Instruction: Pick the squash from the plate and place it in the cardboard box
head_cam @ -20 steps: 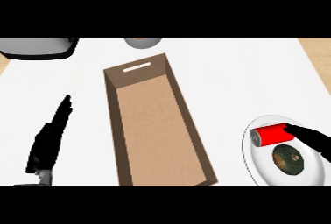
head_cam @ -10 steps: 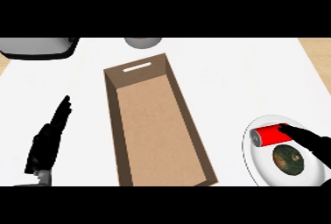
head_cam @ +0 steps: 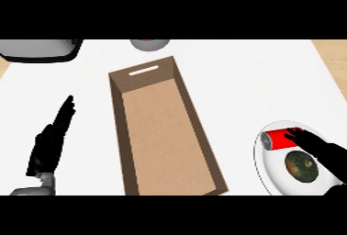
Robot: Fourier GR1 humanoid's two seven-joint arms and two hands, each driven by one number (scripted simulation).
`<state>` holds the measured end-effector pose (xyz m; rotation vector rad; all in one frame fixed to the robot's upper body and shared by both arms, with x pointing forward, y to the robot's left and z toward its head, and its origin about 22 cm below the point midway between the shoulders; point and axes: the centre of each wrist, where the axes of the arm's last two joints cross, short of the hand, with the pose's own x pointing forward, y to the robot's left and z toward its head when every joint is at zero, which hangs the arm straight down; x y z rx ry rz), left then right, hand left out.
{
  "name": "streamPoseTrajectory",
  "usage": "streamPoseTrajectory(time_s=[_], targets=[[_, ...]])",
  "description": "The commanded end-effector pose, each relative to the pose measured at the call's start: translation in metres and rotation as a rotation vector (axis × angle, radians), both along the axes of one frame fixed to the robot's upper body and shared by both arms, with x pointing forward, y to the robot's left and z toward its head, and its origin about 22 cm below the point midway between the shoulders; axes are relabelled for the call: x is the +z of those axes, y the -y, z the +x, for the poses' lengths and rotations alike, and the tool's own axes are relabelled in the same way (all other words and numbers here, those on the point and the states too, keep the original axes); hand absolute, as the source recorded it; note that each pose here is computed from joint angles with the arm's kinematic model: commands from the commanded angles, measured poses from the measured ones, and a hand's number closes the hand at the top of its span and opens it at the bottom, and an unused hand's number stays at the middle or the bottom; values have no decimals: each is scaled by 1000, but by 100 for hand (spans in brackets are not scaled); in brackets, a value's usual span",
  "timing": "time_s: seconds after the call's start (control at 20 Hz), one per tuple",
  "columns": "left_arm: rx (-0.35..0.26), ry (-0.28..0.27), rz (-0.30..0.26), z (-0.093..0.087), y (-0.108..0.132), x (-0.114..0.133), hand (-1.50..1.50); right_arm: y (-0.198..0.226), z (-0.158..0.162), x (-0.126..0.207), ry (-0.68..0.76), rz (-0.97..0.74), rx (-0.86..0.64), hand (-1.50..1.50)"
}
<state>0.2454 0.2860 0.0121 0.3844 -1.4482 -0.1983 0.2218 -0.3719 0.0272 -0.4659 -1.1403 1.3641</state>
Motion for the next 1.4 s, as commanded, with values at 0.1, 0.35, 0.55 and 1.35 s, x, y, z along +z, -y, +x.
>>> streamPoseTrajectory(time_s=[0.1, 0.35, 0.55, 1.35], targets=[[-3, -11, 2, 1, 1, 5, 0, -5, 9, -23, -30, -33, 19, -150], [11, 2, 13, -2, -1, 6, 0, 10, -5, -18, -38, 22, 30, 150], [-13, -17, 2, -12, -4, -1, 0, -5, -10, -20, 155, -49, -2, 150], [48, -1, 6, -18, -18, -3, 0, -100, -95, 7, 319, -273, -654, 150]])
